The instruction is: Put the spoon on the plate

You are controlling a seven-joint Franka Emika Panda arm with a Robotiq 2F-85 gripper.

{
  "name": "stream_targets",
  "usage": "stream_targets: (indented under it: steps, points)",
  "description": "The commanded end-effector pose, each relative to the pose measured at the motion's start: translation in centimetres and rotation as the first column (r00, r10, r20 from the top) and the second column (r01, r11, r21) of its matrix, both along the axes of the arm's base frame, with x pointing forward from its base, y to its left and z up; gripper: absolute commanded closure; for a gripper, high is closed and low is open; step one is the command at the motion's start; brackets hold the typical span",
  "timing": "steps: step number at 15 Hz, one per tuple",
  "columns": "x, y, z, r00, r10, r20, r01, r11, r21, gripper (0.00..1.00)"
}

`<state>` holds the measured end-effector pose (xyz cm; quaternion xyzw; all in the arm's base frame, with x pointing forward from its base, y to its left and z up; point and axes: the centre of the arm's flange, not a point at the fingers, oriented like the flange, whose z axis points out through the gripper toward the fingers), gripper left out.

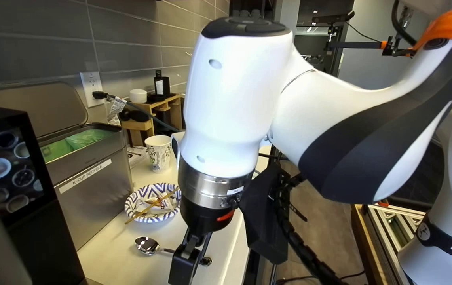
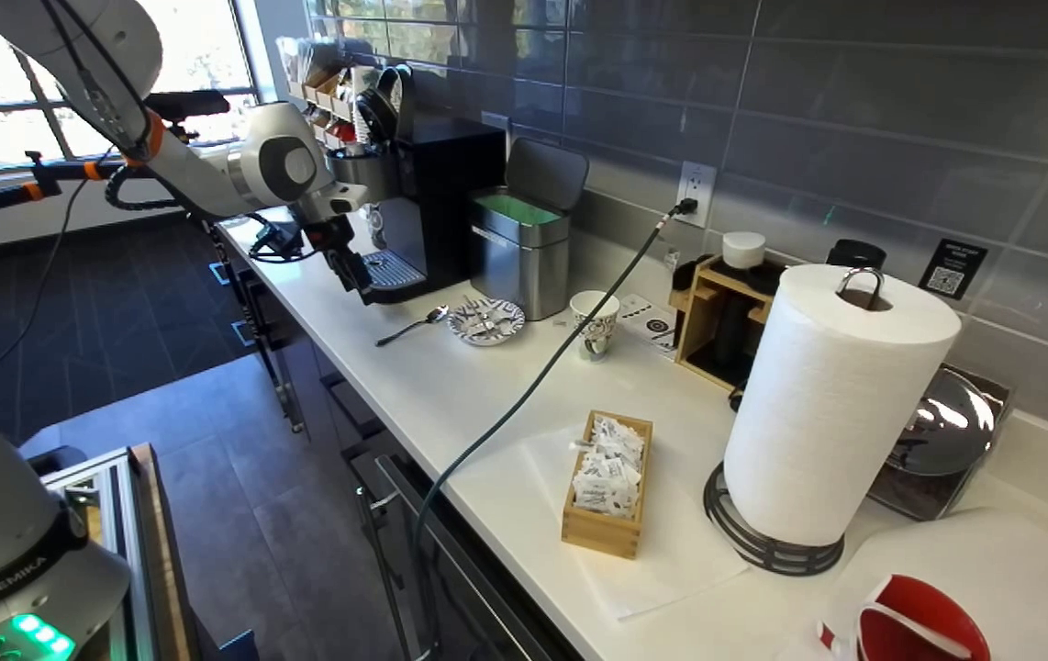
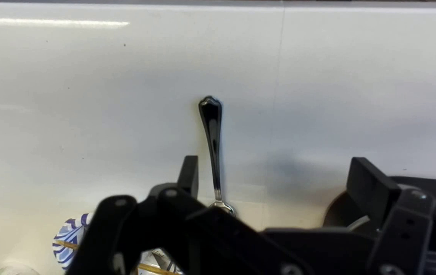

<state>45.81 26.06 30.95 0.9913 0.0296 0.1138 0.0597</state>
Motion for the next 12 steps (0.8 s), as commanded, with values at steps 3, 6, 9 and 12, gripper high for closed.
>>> stream_targets:
  steps: [3, 6, 9, 12]
  points:
    - [4.1, -2.4, -0.3, 1.0, -0.025, 0.004, 0.025, 1.0, 0.014, 0.0]
    - [5.3, -3.6, -1.3, 0.999, -0.035, -0.033, 0.036, 0.999, 0.012, 0.0]
    - [4.9, -4.4, -2.9, 0.997, -0.025, -0.068, 0.027, 0.999, 0.026, 0.0]
    - [4.4, -4.7, -3.8, 0.988, 0.087, -0.128, -0.078, 0.994, 0.073, 0.0]
